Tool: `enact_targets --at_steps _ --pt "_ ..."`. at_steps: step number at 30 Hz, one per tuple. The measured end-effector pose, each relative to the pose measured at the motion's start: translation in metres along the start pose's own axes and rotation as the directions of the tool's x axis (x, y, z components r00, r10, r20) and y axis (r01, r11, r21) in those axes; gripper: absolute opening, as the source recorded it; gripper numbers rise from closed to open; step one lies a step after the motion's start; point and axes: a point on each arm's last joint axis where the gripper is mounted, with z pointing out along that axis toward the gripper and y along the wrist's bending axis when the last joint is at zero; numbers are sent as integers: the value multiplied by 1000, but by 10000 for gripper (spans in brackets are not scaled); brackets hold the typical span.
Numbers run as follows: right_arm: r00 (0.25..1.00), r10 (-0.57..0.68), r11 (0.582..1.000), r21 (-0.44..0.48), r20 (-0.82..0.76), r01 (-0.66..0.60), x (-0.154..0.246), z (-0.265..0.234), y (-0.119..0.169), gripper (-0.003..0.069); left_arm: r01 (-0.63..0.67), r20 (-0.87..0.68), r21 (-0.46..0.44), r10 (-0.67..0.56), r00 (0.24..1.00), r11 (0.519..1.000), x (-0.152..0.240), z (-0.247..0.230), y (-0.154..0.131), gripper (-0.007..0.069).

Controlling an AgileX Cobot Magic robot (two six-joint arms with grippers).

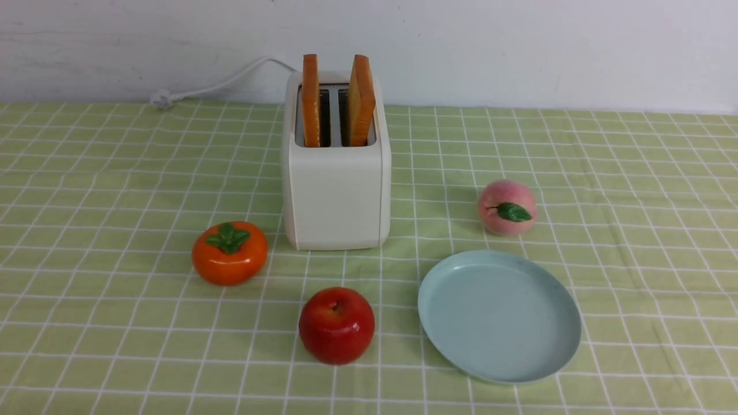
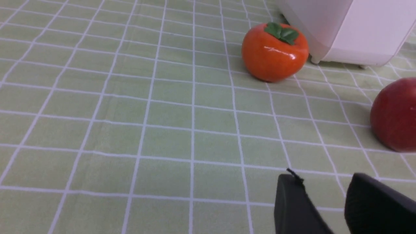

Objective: Take toasted bread from bread machine on green coffee tablecloth place on plate.
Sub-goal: 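Reach for a toast slice standing in the toaster with the left gripper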

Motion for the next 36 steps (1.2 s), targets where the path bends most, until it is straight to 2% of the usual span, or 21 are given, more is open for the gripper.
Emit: enact_targets --at_steps 4,9,15,18,19,20,23,26,27,28,30,31,32,33,34,36 --pt "1000 0 1000 0 0 0 0 0 0 239 83 11 29 -84 996 996 -1 0 -3 238" --pt "1000 -2 1000 1 0 2 0 0 0 239 195 95 69 -201 975 978 -10 -1 -4 238" --pt "998 -60 998 22 -3 61 0 0 -2 239 413 213 147 -436 874 899 -23 -3 -4 238" --pt "999 -53 998 22 9 53 -1 0 -2 239 559 261 200 -594 761 805 -30 -5 -1 238" --pt "999 -52 998 22 10 51 -1 0 -2 239 559 261 200 -594 761 805 -30 -5 0 238" --pt "1000 9 1000 7 23 -9 -2 0 -1 239 620 273 221 -658 702 753 -32 -6 1 238" --pt "969 239 970 -52 55 -236 -4 1 3 239 709 272 252 -751 602 659 -34 -7 4 238" --pt "889 443 895 -116 112 -431 -12 0 5 239 774 290 276 -817 499 570 -36 -8 8 238" --pt "882 456 889 -120 121 -443 -13 0 5 239 774 294 276 -816 497 570 -36 -8 8 238" --pt "827 541 840 -151 152 -521 -17 -1 4 239 795 308 282 -835 455 537 -37 -8 11 237" --pt "771 605 796 -176 197 -579 -22 -2 2 239 784 308 278 -825 474 555 -37 -9 10 218" --pt "767 611 791 -179 196 -585 -22 -2 2 239 777 308 276 -818 486 565 -38 -9 9 213" --pt "740 637 771 -189 215 -608 -24 -3 1 239 756 304 277 -800 518 594 -40 -10 6 192" --pt "715 662 749 -201 223 -631 -26 -3 0 233 690 302 287 -746 593 664 -50 -14 0 132" --pt "710 671 742 -210 216 -637 -27 -4 1 223 646 308 295 -710 633 704 -56 -18 -4 86" --pt "733 656 753 -232 182 -616 -36 -8 6 185 518 329 302 -597 731 800 -74 -26 -14 -1"
